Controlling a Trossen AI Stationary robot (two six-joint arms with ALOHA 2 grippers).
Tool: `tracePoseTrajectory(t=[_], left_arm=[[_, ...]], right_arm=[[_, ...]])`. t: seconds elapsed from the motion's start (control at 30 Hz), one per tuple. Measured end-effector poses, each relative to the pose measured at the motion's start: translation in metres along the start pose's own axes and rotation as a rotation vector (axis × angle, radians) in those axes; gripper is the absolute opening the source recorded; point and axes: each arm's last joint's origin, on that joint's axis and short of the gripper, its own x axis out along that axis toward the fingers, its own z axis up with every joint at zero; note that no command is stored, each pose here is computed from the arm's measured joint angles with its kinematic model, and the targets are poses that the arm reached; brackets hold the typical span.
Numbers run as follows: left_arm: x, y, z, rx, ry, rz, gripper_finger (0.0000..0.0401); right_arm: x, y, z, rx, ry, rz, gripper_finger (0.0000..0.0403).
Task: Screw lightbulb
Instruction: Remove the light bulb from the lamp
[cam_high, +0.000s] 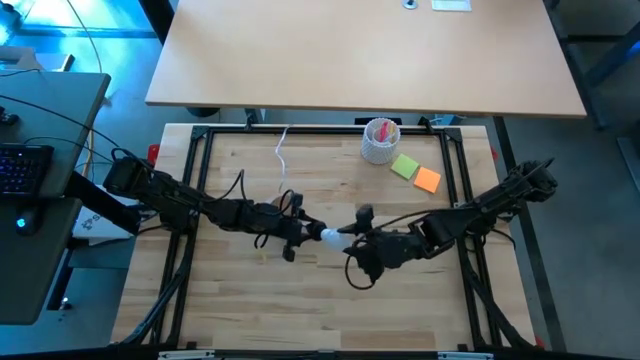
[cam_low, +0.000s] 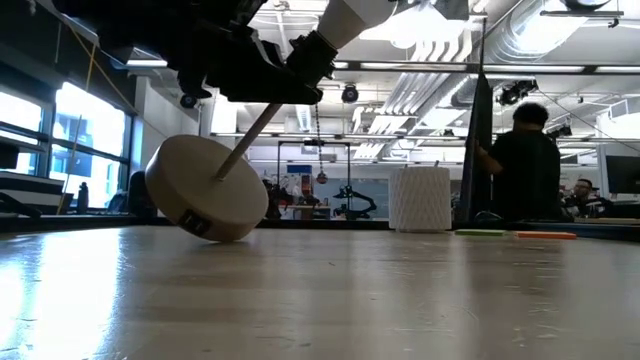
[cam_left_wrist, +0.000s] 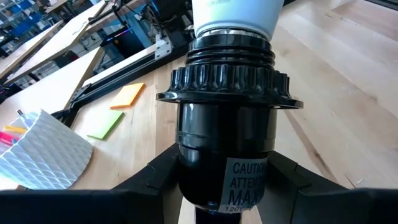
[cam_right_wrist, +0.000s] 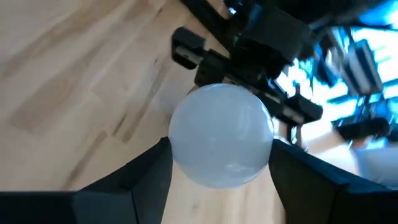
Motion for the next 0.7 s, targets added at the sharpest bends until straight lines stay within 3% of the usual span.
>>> tracePoseTrajectory(t=[0.07,0.17,0.37,0.7], left_arm=[[0.0,0.0,0.0,0.0,0.0,0.0,0.0145],[0.0,0.0,0.0,-0.002,0.0,-0.001,0.0145],[0.0,0.0,0.0,-0.014,0.0,0.0,0.0145],[0.0,0.0,0.001,-0.019,-0.001,0.002,0.0145]], right_arm=[[0.0,0.0,0.0,-0.065,-0.003,0.006,0.0248],[0.0,0.0,0.0,-0.063,-0.004,0.005,0.0249],[0.0,0.0,0.0,0.118,-0.006,0.003,0.0251],[-0.014,0.002,0.007,0.253,-0.058,0.017,0.0288]])
